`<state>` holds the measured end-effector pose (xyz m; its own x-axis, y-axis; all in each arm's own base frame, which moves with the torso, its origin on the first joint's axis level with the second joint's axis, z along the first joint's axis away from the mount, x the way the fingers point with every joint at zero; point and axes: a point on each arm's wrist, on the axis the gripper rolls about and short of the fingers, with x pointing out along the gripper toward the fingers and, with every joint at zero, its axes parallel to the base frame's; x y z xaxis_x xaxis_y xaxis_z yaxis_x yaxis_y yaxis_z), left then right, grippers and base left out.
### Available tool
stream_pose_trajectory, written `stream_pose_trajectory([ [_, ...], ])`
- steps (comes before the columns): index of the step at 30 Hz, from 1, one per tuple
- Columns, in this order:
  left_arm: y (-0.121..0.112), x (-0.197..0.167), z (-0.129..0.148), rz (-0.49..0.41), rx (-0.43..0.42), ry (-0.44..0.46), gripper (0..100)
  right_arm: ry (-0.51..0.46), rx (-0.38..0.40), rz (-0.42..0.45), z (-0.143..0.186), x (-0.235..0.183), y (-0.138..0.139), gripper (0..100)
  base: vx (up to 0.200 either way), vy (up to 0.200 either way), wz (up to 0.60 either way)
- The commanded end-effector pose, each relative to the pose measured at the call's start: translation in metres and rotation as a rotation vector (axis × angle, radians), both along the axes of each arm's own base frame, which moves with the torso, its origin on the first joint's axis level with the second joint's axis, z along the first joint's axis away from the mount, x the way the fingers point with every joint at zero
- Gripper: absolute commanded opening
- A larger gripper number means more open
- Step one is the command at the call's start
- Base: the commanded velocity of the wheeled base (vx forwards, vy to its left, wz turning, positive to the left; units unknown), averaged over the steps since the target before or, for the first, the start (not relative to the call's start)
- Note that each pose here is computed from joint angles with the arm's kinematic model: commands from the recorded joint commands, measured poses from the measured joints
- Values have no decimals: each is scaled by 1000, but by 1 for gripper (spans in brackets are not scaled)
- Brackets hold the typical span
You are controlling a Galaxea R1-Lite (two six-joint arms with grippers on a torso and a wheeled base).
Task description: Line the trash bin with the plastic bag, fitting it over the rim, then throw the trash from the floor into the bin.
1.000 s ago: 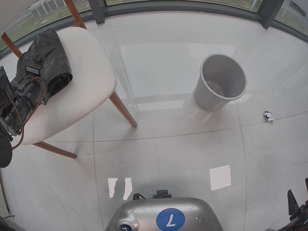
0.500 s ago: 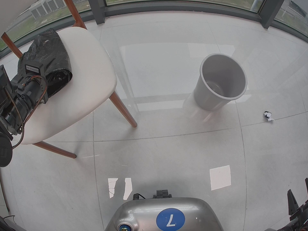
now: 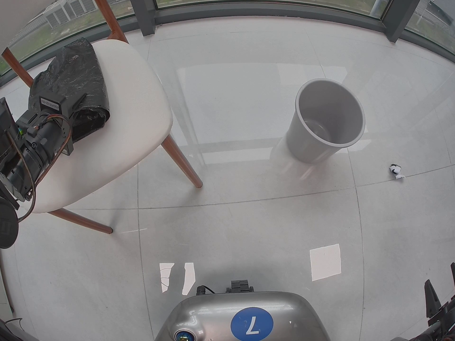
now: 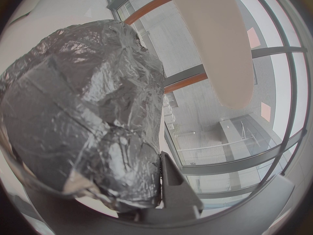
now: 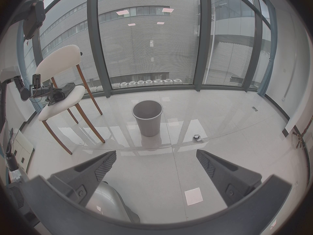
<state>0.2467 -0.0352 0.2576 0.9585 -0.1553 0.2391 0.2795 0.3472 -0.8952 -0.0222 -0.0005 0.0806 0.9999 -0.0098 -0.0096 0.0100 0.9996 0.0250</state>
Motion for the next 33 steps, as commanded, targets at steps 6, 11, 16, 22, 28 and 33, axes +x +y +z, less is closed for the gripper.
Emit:
stream_pose_trajectory([
  [6, 1, -32, 17, -124, 54, -87, 0, 13, -1, -1, -4, 1, 0, 100, 0, 0, 0],
  [11, 4, -63, 38, -190, 67, -190, 0, 10, -1, -1, -4, 1, 0, 100, 0, 0, 0],
  [16, 6, -90, 51, -272, 99, -276, 0, 21, -1, 1, -4, 1, 0, 100, 0, 0, 0],
  [22, 7, -116, 54, -392, 140, -320, 0, 24, -1, 1, -4, 2, 0, 100, 0, 0, 0],
  [28, 7, -129, 49, -456, 159, -250, 0, 20, -1, 1, -3, 1, 0, 100, 0, 0, 0],
  [33, 7, -129, 47, -466, 159, -237, 0, 24, -1, 1, -4, 2, 0, 100, 0, -200, 0],
])
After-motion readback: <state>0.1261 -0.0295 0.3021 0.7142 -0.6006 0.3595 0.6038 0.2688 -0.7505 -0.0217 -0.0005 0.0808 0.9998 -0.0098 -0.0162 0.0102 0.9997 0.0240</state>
